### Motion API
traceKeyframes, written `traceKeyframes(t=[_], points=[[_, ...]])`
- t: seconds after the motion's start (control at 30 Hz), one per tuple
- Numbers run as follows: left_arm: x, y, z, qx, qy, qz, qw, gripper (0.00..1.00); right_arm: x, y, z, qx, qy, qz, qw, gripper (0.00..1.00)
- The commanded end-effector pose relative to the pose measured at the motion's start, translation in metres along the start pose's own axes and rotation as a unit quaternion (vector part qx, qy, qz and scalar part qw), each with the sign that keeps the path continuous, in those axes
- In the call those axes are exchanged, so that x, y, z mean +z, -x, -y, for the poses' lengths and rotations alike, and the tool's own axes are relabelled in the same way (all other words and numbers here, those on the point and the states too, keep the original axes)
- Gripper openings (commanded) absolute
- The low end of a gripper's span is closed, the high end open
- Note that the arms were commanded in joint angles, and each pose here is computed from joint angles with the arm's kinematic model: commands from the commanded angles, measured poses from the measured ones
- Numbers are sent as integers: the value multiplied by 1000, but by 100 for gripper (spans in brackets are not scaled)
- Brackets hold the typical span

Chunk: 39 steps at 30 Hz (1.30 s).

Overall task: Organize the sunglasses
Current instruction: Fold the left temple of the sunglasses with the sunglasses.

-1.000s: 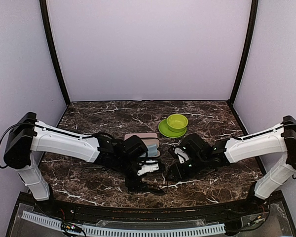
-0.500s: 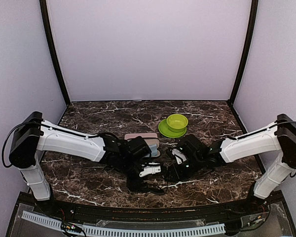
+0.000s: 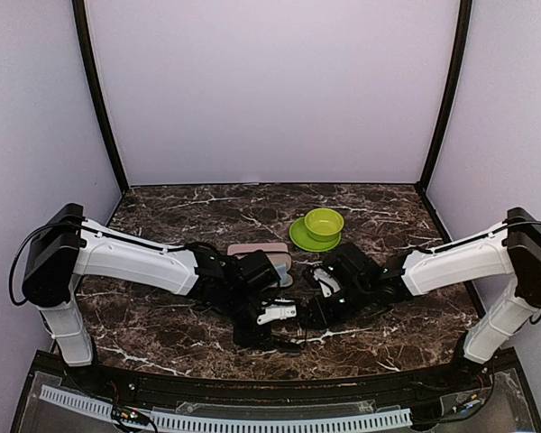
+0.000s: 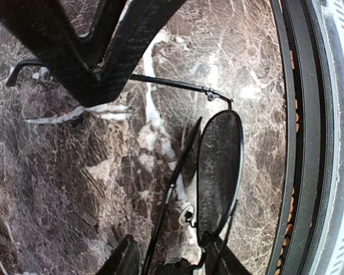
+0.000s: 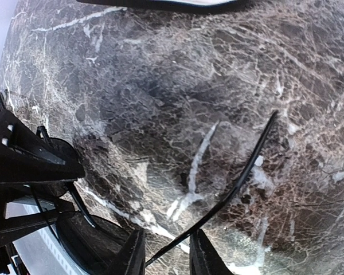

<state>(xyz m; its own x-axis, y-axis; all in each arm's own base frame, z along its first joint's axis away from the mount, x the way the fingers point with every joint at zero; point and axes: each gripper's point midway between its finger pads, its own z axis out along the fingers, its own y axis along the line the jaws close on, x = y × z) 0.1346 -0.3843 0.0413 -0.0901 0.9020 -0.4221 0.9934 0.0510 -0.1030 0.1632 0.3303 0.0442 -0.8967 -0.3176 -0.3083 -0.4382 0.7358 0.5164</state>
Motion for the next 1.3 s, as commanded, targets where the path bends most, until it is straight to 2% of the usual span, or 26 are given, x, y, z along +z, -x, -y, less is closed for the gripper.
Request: traceKeyframes(t=[0.0,0.23,0.57,0.8,0.9,1.07,1.27], points=[[-3,2,2,1,0,-1,1000,38,1,15,-10,-8,20,19,1000,26],[-1,5,1,0,3,7,1000,32,1,18,-17,-9,36,23,999,24],[0,7,0,3,10,11,1000,31,10,14,-22,-16,48,11,999,23],[0,7,0,8,16,11,1000,31,10,11,-36,-50,65,9,997,23],[0,6,0,11,17,7,1000,31,6,16,-35,-53,52,20,997,27],[1,5,2,14,18,5,1000,31,2,24,-24,-44,11,33,998,42],[1,4,0,14,22,7,1000,31,2,32,-34,-49,36,42,997,49]])
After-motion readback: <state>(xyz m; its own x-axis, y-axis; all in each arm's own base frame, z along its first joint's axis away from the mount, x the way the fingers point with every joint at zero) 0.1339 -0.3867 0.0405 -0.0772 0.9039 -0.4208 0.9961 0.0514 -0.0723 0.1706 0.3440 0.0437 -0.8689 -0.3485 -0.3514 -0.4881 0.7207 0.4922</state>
